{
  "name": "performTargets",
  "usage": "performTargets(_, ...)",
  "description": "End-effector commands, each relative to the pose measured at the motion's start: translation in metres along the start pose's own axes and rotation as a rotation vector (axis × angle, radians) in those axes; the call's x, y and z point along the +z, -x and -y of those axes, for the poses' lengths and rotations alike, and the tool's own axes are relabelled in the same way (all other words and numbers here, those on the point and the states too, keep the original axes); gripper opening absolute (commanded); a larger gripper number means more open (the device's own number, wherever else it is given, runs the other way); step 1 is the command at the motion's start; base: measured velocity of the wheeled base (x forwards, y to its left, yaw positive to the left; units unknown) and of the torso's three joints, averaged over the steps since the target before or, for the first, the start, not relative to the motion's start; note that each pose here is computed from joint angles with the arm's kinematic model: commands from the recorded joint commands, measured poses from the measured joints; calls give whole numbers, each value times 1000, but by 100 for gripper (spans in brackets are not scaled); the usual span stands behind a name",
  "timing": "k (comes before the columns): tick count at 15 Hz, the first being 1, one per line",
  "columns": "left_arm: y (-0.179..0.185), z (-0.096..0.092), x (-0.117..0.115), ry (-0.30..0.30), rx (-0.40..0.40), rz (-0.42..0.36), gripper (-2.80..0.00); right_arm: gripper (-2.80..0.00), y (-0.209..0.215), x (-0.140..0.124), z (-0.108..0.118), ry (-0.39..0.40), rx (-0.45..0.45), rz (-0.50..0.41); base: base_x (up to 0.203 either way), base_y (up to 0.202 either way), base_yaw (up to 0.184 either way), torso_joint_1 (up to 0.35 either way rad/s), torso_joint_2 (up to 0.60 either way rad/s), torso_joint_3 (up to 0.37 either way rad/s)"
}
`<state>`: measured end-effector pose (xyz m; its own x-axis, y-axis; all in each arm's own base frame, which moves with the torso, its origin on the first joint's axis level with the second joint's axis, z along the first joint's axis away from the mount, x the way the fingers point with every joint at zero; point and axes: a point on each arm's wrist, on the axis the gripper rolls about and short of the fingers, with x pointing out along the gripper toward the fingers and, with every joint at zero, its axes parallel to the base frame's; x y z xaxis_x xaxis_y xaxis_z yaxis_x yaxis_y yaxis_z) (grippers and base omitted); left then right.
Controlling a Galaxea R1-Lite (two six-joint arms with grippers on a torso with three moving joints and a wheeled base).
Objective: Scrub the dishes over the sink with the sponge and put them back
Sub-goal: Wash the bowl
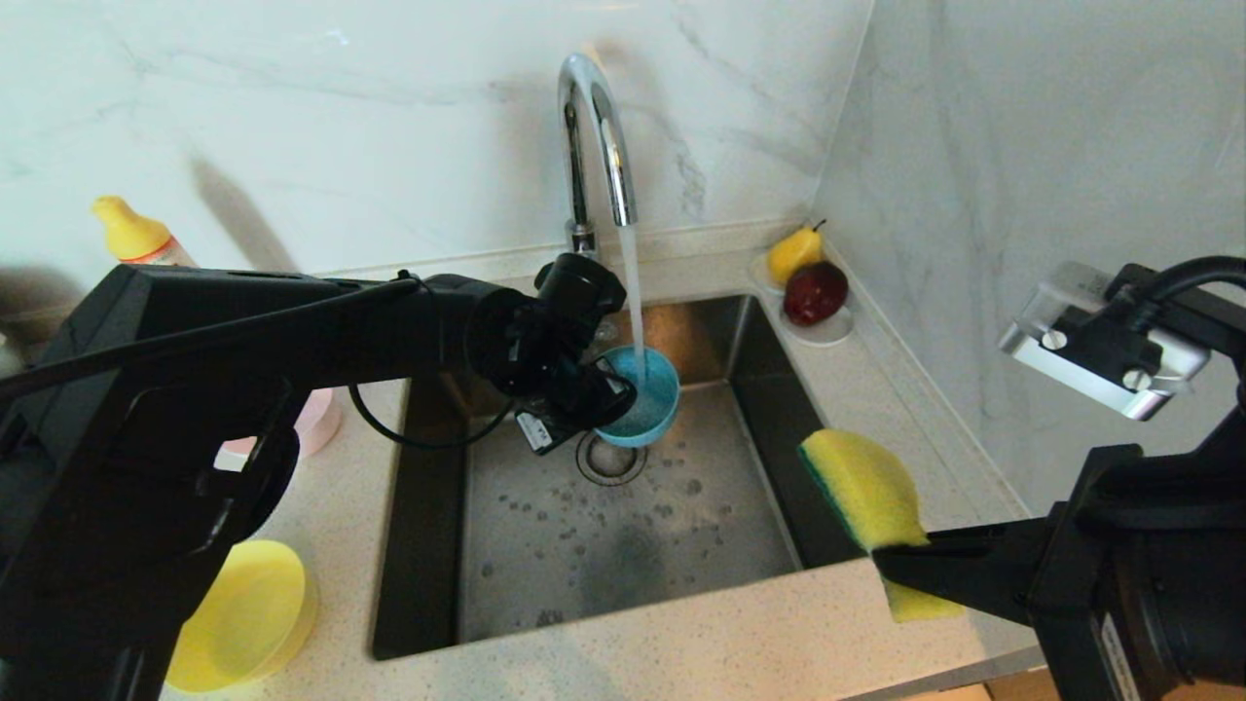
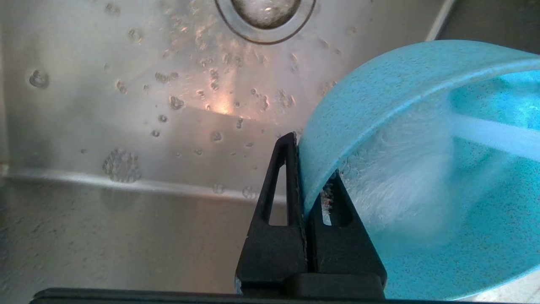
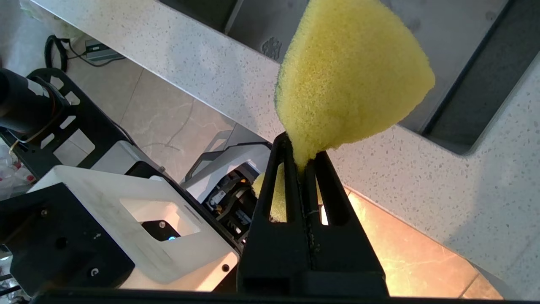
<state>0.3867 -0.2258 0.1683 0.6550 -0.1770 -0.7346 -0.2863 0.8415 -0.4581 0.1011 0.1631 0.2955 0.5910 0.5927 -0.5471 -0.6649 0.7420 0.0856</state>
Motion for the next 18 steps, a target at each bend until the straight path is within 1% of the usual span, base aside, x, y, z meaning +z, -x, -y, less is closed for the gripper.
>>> performTargets(1, -2, 0, 0, 5, 3, 2, -280, -280, 0, 0, 2, -4, -8, -1, 0, 0, 0, 0, 0, 0)
performTargets(7, -5, 0, -1, 6, -1, 4, -280, -280, 3, 0, 3, -6, -10, 7, 0, 0, 0, 0, 0, 0)
performTargets(10, 3, 0, 1, 5, 2, 4, -280, -280, 3, -1, 3, -8, -11, 6, 0, 0, 0, 0, 0, 0)
performTargets(12, 23, -5, 7, -1, 20, 16, -280, -280, 3, -1, 4, -5, -15, 6, 0, 0, 0, 0, 0, 0)
performTargets(13, 35, -7, 10, -7, 45, 35, -280, -280, 2, 0, 6, -10, -23, 6, 0, 0, 0, 0, 0, 0)
performTargets(14, 50, -11, 13, -13, 76, 70, -280, -280, 1, 1, 8, -20, -33, 4, 0, 0, 0, 0, 0, 0)
performTargets(16, 80, -21, 14, -44, 108, 116, -280, -280, -1, 0, 10, -27, -36, -1, 0, 0, 0, 0, 0, 0)
performTargets(18, 113, -33, 13, -82, 111, 146, -280, -280, -1, -1, 10, -26, -36, -5, 0, 0, 0, 0, 0, 0)
